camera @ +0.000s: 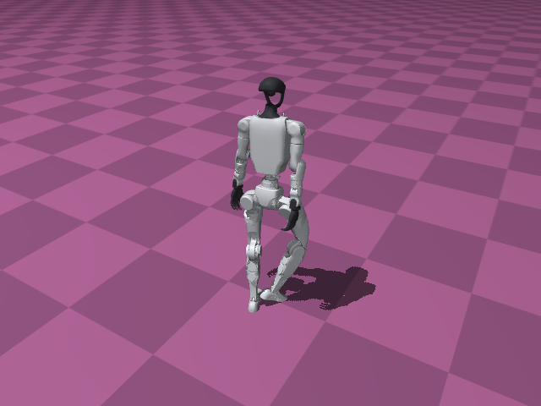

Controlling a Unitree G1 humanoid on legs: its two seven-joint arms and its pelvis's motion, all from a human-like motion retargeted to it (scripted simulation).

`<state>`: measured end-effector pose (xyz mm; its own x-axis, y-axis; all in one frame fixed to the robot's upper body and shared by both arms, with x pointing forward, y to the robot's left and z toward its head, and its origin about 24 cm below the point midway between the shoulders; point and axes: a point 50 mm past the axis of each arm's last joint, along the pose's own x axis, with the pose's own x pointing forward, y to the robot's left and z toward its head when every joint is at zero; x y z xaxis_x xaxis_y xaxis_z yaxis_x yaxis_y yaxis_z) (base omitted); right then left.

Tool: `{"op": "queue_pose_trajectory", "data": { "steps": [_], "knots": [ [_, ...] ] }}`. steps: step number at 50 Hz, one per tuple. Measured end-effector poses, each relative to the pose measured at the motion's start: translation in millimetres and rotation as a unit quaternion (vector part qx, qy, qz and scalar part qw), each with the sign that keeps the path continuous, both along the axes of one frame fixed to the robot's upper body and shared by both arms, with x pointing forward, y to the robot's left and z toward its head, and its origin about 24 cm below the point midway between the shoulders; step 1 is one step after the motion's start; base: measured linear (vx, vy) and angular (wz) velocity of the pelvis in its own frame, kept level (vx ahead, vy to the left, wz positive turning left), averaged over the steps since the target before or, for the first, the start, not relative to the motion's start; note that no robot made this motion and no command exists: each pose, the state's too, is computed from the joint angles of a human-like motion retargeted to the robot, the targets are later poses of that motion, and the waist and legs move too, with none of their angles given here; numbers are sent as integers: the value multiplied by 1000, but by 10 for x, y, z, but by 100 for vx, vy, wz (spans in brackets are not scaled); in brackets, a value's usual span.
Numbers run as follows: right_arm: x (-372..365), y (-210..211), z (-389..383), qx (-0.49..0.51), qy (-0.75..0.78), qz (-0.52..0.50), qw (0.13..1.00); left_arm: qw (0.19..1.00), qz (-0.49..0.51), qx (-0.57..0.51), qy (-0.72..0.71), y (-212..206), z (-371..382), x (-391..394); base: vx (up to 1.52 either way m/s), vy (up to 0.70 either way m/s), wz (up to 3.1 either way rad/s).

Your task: Walk run

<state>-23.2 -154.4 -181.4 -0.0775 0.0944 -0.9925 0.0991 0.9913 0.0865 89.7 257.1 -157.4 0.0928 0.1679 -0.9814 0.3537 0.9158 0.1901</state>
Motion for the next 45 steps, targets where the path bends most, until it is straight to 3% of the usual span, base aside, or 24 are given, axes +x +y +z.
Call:
{"op": "queue_pose_trajectory", "data": {
  "steps": [11, 19, 25, 31, 38, 41, 45],
  "knots": [
    [-253, 154, 31, 24, 54, -40, 997, 990, -46, 22, -129, 80, 260, 756, 75, -20, 53],
    [-176, 69, 12, 19, 26, -65, 997, 999, -27, -18, -21, -189, -82, -130, 108, -30, 41],
    [345, -226, -2, -18, -70, 59, 996, 996, -21, -41, 78, -148, -128, -721, 73, -25, 35],
    [1116, -451, 110, -49, -148, 146, 977, 983, 114, -34, 138, -192, -109, -1326, 76, -25, -44],
    [1958, -473, 380, -74, -264, 123, 954, 941, 268, -103, 180, -489, -101, -1568, 72, -12, -50],
    [2089, -395, 431, -61, -293, 104, 949, 940, 266, -117, 180, -501, -105, -1520, 68, -7, -2],
    [1880, -303, 326, -30, -264, 91, 960, 958, 192, -106, 187, -412, -107, -1439, 99, -1, -24]
  ]
}}
